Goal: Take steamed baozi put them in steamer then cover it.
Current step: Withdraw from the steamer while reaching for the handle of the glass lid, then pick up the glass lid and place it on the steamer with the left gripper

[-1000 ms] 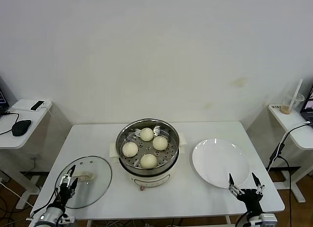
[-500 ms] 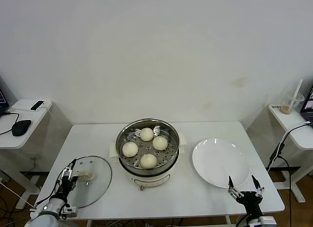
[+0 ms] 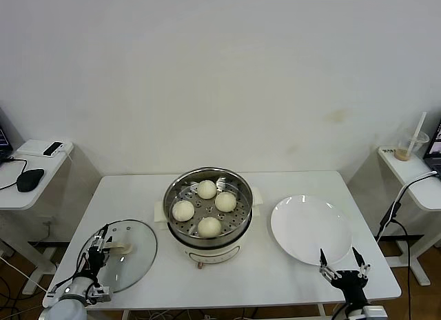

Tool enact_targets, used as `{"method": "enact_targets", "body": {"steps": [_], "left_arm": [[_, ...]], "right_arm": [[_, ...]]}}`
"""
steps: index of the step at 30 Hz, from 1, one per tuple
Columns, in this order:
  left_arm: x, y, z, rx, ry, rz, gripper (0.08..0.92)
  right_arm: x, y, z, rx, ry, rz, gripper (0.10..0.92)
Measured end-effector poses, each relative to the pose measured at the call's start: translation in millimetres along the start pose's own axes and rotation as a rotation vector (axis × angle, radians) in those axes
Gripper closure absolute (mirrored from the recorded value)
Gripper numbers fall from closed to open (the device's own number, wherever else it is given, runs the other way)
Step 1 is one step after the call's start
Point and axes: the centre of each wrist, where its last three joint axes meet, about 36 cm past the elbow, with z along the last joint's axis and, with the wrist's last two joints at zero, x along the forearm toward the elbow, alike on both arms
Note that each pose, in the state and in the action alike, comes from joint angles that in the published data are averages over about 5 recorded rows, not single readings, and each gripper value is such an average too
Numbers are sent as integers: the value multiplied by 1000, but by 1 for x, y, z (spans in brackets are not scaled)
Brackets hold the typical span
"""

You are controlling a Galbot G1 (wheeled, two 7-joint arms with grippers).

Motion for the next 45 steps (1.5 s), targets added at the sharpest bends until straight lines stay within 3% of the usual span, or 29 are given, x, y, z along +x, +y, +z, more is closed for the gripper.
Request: {"method": "enact_targets", "body": {"steps": [16, 30, 45], "left_arm": [[8, -4, 1, 38, 1, -26, 831], [26, 21, 5, 32, 28, -109, 851], [48, 102, 29, -10, 118, -191, 851]], "right_arm": [[3, 2, -6, 12, -9, -18, 200], [5, 5, -15, 34, -28, -48, 200], [4, 7, -19, 52, -36, -89, 200]]}}
